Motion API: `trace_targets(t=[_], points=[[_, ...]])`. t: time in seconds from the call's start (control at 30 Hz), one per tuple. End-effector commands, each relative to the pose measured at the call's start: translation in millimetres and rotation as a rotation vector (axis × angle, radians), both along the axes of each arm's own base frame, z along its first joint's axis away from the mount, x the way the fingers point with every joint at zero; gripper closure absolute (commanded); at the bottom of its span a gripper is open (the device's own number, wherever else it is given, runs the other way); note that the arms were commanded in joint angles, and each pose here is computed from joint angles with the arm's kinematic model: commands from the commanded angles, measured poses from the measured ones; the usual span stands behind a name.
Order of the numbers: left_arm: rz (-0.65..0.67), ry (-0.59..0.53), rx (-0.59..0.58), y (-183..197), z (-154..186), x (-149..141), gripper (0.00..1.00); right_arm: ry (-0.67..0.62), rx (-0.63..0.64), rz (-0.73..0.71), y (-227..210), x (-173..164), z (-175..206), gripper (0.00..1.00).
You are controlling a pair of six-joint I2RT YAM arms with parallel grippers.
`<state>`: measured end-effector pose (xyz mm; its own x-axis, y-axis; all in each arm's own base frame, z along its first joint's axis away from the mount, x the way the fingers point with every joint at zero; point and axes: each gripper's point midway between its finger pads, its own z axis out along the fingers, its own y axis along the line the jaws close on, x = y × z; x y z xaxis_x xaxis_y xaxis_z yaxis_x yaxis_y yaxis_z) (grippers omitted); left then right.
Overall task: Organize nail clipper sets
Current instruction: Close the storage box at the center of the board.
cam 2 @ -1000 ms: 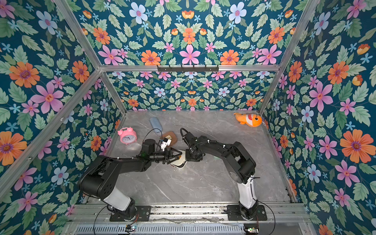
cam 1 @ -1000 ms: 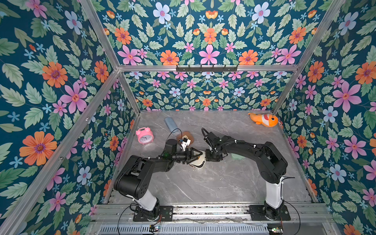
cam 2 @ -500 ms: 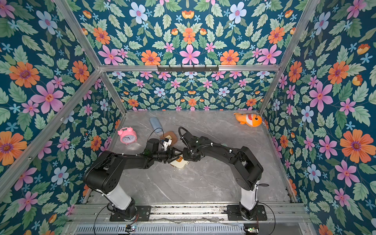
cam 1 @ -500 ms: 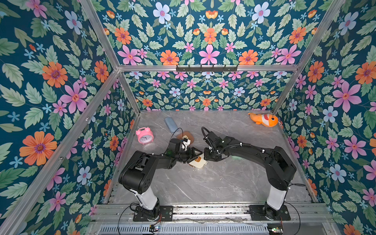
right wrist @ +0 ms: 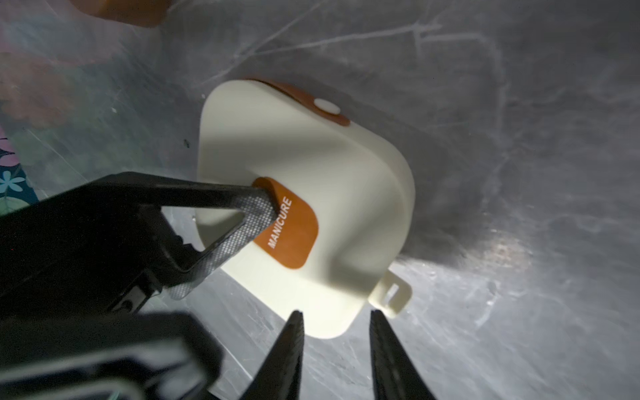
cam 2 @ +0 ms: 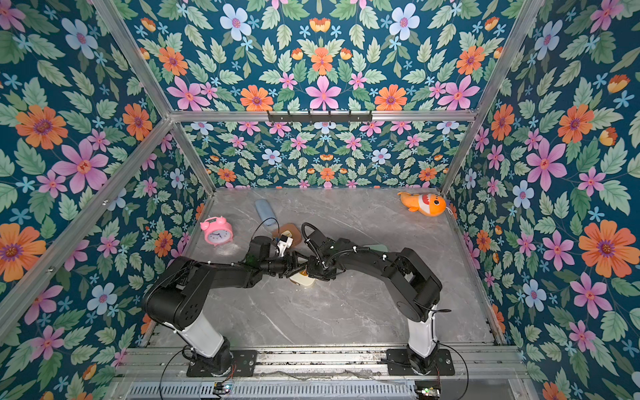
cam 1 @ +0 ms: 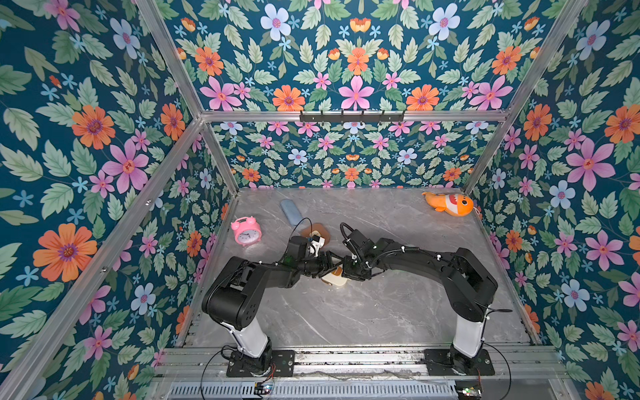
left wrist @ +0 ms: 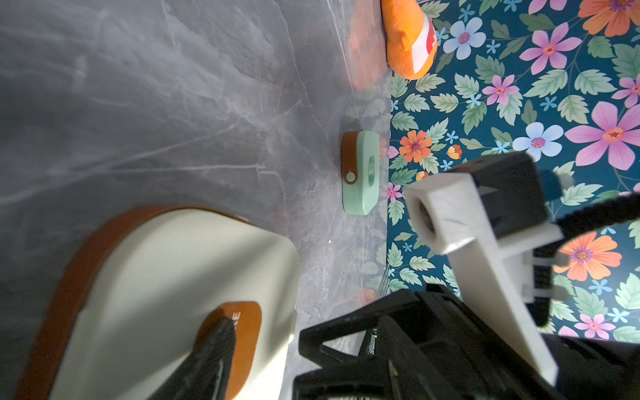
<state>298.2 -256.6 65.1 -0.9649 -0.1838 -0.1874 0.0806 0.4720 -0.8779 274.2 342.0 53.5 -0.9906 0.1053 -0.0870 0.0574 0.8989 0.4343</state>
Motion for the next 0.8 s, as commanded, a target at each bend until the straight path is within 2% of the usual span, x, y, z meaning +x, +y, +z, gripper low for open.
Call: trace_targets(t=[0.0, 0.3, 0.53, 0.77], points=[[0.063, 0.109, 0.126, 17.4, -32.4, -7.8, 0.31, 0.004, 0.004, -0.027, 1.7, 2.2, -3.8, 0.66], [0.046, 0.045, 0.153, 18.9, -4.7, 5.4, 0.31, 0.010, -0.039, -0.046, -8.8, 3.2, -15.4, 0.64], [0.047, 0.006, 0.301, 43.2, -1.1, 19.9, 0.30, 0.009, -0.040, -0.049, -11.4, 8.5, -19.9, 0.63], [0.033, -0.009, 0.453, 61.8, -12.7, 27.9, 0.30, 0.010, -0.032, -0.043, -9.4, 10.2, -20.9, 0.63]])
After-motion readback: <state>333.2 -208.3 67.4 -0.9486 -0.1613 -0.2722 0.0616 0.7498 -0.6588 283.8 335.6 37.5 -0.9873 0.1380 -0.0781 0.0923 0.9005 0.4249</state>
